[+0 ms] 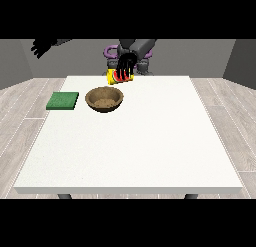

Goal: Pick the cup and pour the ball into the bowl, then pick the bowl and place it on the pad

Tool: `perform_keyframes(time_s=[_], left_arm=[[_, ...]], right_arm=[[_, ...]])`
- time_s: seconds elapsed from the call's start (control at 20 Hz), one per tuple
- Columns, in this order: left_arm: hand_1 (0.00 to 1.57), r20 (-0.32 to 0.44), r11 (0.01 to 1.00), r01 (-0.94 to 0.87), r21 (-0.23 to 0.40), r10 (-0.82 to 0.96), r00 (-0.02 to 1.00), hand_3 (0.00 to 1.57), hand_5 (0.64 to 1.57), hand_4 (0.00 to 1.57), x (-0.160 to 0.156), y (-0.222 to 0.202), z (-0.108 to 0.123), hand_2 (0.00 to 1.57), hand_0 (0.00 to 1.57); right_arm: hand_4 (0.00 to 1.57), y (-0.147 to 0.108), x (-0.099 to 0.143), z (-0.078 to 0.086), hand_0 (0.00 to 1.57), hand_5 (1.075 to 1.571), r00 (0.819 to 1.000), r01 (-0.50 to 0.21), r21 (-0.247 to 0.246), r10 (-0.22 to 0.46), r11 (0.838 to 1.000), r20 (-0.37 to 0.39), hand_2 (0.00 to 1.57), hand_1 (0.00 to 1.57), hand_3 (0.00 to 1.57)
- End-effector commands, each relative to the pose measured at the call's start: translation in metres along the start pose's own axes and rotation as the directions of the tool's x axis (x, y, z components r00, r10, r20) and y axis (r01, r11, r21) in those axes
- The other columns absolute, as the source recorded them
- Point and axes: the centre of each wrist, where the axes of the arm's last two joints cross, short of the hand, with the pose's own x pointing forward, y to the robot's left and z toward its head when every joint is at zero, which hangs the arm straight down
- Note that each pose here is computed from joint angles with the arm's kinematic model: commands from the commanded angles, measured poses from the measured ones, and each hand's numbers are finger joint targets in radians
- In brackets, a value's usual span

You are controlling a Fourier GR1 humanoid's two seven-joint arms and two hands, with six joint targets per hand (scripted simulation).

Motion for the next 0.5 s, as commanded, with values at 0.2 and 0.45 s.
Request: perform_keyframes(time_s=[0.2, 0.45], left_arm=[[1.22, 0.02, 0.921, 0.388, 0.037, -0.389, 0.921, 1.57, 1.571, 1.06, 0.027, 0.026, -0.015, 1.57, 1.22], [0.25, 0.134, 0.89, 0.452, -0.061, -0.441, 0.887, 1.56, 1.57, 1.08, 0.043, 0.007, 0.021, 1.23, 0.25]], right_arm=[[0.69, 0.025, -0.005, -0.019, 0.0, 1.552, 1.0, 0.014, 0.024, -0.014, 1.0, -0.011, 0.0, 0.0, 0.29], [0.69, 0.028, -0.032, -0.01, 0.0, 1.553, 0.997, 0.015, 0.025, -0.013, 1.0, -0.078, 0.0, 0.0, 0.32]])
